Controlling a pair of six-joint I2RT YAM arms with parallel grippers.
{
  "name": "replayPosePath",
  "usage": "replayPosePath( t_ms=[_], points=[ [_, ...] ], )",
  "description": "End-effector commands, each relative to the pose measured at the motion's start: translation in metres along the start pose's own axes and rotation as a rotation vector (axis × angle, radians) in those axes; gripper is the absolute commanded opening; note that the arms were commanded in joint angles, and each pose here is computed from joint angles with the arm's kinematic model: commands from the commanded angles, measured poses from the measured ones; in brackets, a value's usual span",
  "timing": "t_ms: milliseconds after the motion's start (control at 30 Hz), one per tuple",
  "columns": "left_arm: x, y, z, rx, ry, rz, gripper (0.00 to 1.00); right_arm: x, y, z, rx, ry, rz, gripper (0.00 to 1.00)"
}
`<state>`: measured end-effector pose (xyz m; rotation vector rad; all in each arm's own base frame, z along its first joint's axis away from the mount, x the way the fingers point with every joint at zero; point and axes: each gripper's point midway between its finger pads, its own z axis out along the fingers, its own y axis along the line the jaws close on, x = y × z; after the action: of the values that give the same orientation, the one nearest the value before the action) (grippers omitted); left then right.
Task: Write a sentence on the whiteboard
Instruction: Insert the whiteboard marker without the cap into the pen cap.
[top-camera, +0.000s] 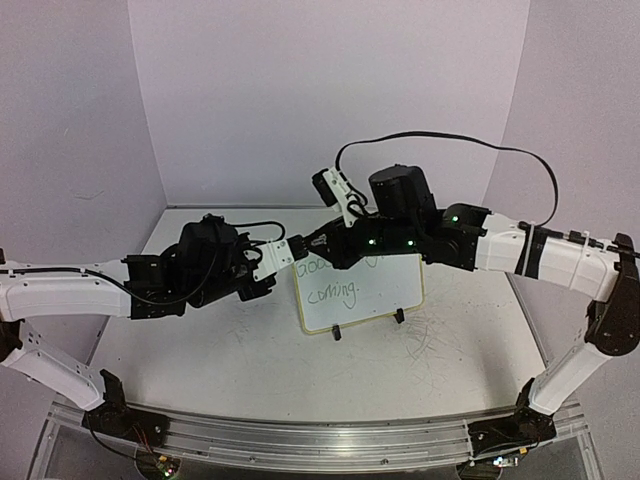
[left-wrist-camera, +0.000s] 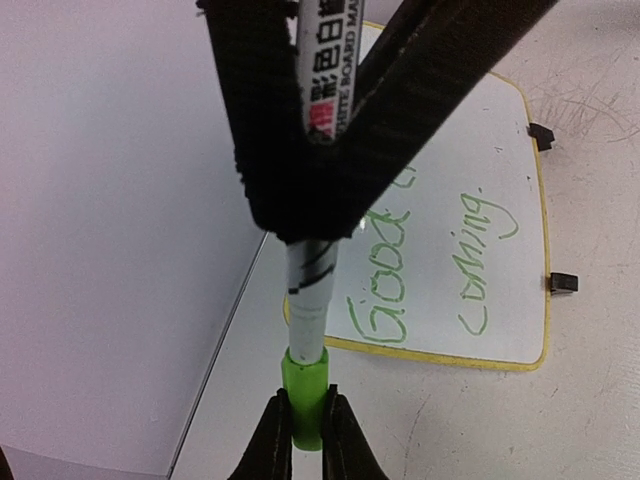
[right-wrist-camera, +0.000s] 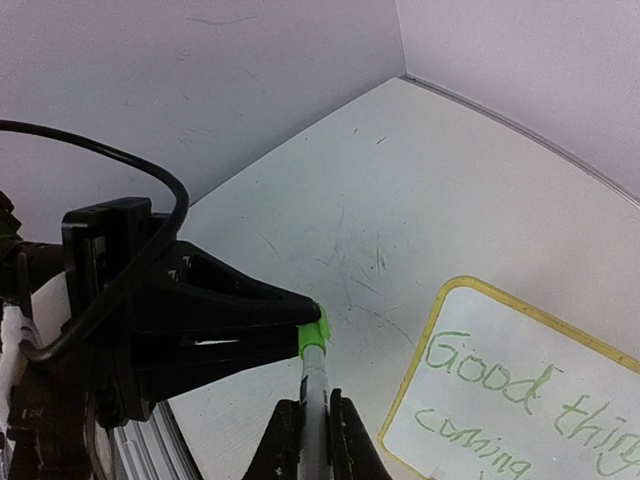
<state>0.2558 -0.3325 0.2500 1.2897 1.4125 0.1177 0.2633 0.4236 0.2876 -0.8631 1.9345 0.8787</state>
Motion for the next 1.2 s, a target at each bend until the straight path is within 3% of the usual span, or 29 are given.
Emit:
replayPosePath(
  t_ms=[0,300,633,833,1033,1167],
  points=[
    [-0.022,0.018,-0.009,-0.030,-0.063,-0.038,0.00,-0.012,-0.002,0.007,0.039,-0.023,-0.023,0.00],
    [-0.040,0.027,-0.019,-0.026,-0.123,-0.060,0.00,0.008,0.003,0.031,-0.013,0.061,-0.033,0.00],
    [-0.079,0.028,-0.046,-0.039,-0.239,0.004,0.00,0.029,0.028,0.052,-0.188,0.154,-0.015,0.00],
    [-0.095,0.026,-0.053,-0.046,-0.288,0.002,0.00,0.044,0.040,0.072,-0.174,0.192,0.010,0.00],
    [-0.095,0.026,-0.060,-0.059,-0.308,-0.030,0.00,0.050,0.049,0.082,-0.182,0.176,0.045,0.00],
    [-0.086,0.029,-0.060,-0.077,-0.273,-0.078,0.00,0.035,0.034,0.064,-0.137,0.111,0.049,0.00]
  ],
)
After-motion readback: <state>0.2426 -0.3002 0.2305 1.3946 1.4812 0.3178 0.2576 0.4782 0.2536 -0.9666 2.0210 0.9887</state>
